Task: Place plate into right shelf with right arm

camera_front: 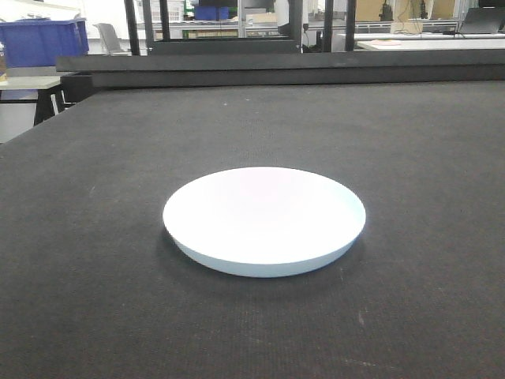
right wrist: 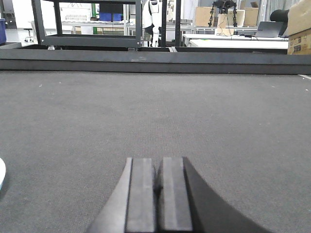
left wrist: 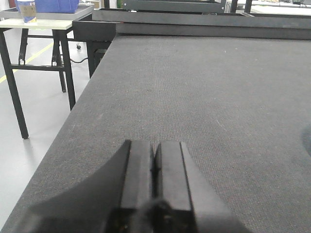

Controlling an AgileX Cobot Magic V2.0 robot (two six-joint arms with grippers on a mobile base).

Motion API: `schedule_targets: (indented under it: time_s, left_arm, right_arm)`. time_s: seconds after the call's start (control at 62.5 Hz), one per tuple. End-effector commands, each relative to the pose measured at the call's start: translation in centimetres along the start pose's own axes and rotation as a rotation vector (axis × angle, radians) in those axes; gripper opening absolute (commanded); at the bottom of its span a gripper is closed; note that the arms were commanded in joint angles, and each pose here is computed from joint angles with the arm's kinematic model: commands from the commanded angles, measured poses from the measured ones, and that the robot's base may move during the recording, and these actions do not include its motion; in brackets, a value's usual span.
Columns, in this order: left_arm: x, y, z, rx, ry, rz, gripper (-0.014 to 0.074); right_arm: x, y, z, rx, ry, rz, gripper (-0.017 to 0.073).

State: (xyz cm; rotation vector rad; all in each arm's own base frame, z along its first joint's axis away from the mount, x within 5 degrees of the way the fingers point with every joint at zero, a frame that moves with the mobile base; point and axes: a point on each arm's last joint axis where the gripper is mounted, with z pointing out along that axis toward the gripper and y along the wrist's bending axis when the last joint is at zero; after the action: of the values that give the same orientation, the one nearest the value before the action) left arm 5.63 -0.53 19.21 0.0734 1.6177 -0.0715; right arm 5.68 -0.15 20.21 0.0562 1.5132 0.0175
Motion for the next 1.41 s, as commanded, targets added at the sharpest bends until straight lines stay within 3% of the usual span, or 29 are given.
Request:
schedule_targets:
  time_s: [0.0, 0.448, 0.719, 0.879, 1.087, 1.183, 1.391]
  left_arm:
    - [-0.6, 0.0, 0.0, 0.003, -0.085, -0.009, -0.0047]
    - [-0.6, 0.0, 0.0, 0.003, -0.085, -0.009, -0.0047]
    - [-0.6, 0.0, 0.0, 0.003, -0.085, -0.009, -0.0047]
    - [-0.6, 0.0, 0.0, 0.003, -0.085, -0.009, -0.0047]
    - [-0.6, 0.0, 0.0, 0.003, -0.085, -0.009, -0.0047]
    - [-0.6, 0.0, 0.0, 0.003, -0.085, -0.009, -0.0047]
    - [-0.6, 0.0, 0.0, 0.003, -0.085, -0.009, -0.0047]
  right_arm:
    - [-1.3, 0.0, -0.2, 0.005, -0.115, -0.015, 0.0055]
    - [-1.3, 0.0, -0.2, 0.005, -0.119, -0.015, 0.0055]
    - [-2.5, -0.1, -0.4, 0.01, -0.253, -0.006, 0.0055]
    - [-3.9, -0.1, -0.9, 0.016, -0.413, -0.005, 0.0055]
    - [-6.8, 0.1, -1.4, 0.007, -0.432, -0.002, 0.0055]
    - [-8.8, 0.3, -2.0, -0.002, -0.395, -0.002, 0.0055]
    - [-14.3, 1.0, -2.9, -0.045, -0.134, 0.031, 0.0055]
